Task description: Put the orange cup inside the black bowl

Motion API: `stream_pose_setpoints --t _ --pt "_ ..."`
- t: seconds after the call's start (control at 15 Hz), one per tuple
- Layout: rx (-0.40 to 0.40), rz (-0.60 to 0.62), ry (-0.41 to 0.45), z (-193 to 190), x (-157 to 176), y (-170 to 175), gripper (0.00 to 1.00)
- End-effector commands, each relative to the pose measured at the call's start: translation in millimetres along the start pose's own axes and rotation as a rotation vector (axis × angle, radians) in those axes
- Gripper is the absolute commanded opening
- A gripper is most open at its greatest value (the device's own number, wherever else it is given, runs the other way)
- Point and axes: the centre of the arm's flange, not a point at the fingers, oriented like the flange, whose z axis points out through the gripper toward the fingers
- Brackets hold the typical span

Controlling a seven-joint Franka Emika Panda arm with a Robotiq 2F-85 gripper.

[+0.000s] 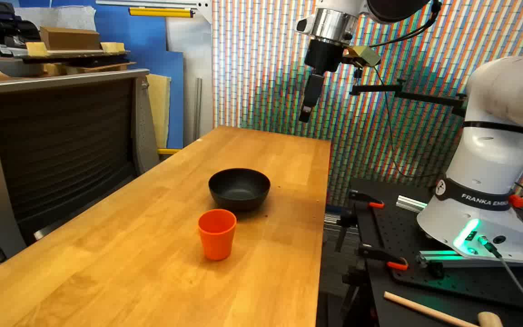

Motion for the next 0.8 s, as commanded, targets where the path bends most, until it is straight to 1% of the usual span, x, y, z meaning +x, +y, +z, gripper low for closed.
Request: stream_pose_setpoints --t 0.0,0.13,0.2,0.27,0.4,0.73 --pt "0.0 0.0 0.0 0 0 0 1.0" --pt "0.0 0.0 0.0 0 0 0 1.0" --pt "-0.001 -0.017 -0.016 5 5 -3 1.0" --pt "-0.022 -0.021 -0.025 12 13 -11 1.0" --pt "-0.054 -0.039 -0.031 29 32 -37 1.0" --pt "-0.13 -0.163 -0.037 82 88 -127 1.0"
